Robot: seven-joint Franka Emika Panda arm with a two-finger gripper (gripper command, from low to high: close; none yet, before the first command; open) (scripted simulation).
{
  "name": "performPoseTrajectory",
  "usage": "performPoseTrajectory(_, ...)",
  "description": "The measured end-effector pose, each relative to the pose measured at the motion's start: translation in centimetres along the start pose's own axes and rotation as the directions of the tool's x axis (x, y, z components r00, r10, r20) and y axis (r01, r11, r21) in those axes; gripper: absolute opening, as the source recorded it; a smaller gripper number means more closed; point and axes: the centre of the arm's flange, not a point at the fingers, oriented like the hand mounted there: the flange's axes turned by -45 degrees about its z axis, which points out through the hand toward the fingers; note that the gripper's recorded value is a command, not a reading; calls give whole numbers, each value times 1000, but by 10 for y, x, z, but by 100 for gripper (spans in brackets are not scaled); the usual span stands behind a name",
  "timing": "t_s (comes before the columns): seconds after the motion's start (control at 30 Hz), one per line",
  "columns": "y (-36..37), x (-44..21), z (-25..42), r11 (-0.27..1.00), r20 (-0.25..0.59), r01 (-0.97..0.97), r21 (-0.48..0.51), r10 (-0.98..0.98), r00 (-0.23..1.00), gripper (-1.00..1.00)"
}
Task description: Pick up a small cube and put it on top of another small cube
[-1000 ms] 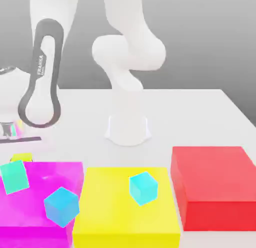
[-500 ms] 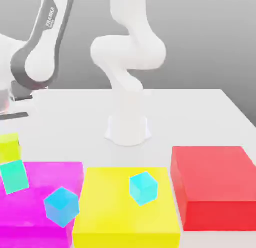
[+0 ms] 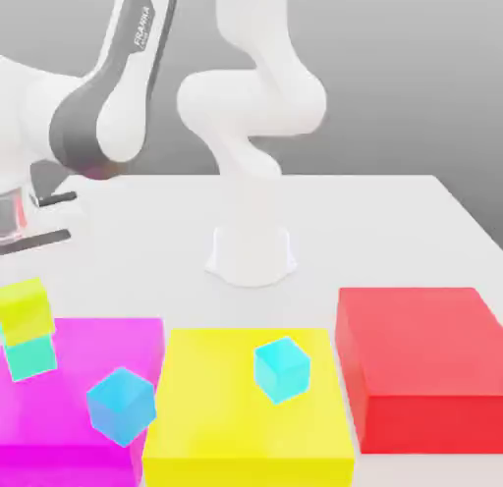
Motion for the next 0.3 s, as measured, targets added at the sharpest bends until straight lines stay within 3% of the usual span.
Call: performPoseTrajectory(0.3, 1, 0, -47, 1000, -2, -2, 0, 2, 1000, 100)
